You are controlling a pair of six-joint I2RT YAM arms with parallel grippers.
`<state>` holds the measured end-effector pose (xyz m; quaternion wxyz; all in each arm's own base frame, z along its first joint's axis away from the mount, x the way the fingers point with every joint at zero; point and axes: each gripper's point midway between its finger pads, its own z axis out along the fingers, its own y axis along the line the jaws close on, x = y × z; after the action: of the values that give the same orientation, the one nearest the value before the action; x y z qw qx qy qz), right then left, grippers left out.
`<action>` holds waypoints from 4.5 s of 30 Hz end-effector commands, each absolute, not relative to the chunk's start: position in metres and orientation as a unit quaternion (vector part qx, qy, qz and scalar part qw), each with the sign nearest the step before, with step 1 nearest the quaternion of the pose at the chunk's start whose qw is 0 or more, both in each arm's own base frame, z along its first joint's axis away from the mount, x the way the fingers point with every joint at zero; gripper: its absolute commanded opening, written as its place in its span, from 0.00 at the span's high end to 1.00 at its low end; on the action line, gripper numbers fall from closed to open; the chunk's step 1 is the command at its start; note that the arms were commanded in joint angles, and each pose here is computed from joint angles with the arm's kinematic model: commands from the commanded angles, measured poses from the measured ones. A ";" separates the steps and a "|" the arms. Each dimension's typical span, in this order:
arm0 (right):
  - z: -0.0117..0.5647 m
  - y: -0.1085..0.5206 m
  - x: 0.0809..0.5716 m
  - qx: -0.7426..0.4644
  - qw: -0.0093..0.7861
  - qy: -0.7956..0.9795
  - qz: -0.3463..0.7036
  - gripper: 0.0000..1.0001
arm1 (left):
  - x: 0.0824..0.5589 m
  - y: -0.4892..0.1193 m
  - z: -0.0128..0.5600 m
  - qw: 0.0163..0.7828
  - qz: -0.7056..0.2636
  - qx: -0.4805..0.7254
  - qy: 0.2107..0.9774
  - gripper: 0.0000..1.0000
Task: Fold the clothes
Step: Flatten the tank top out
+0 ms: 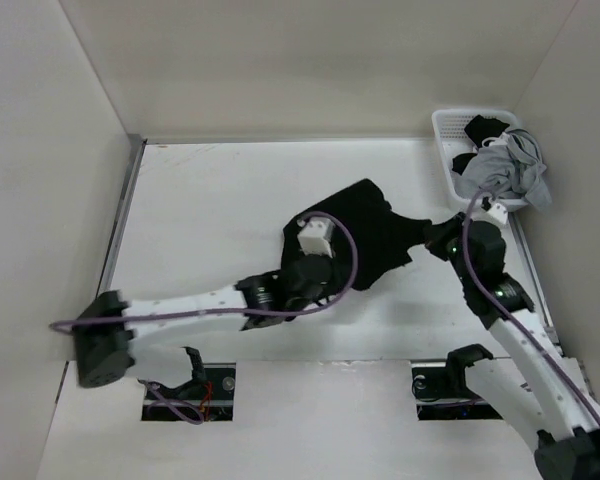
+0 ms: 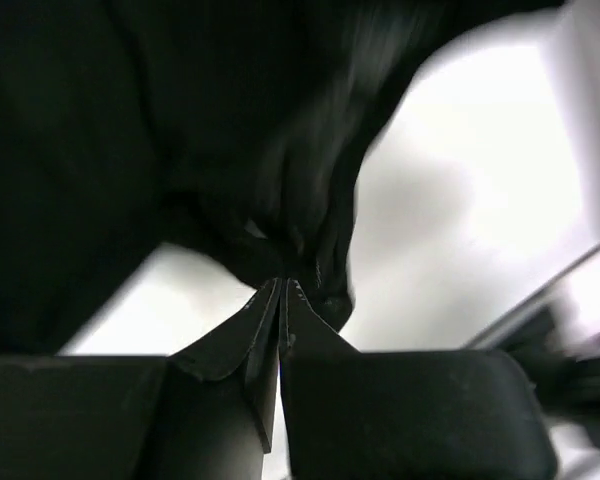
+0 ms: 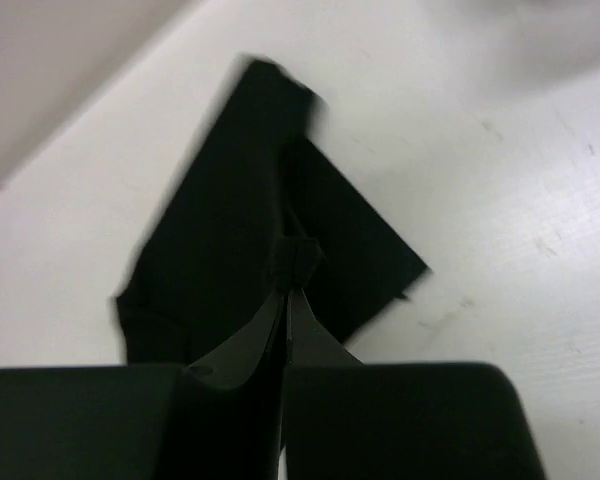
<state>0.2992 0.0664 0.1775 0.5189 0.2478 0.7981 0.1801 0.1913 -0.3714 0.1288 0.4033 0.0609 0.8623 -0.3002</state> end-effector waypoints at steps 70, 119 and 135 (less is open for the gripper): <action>0.450 0.150 0.271 0.059 0.661 0.688 0.295 1.00 | 0.203 -0.341 0.273 0.585 -0.279 0.099 0.755 0.94; 0.475 0.165 0.233 0.003 0.658 0.668 0.349 1.00 | 0.135 -0.419 0.215 0.444 -0.368 0.100 0.811 0.42; 0.470 0.163 0.241 0.003 0.657 0.664 0.358 1.00 | 0.167 -0.411 0.178 0.463 -0.275 0.082 0.839 0.91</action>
<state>0.2446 0.1621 0.4476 0.6376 0.0032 0.6957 0.3309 0.1539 -0.4053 0.1326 0.4294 0.1205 0.8608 -0.2452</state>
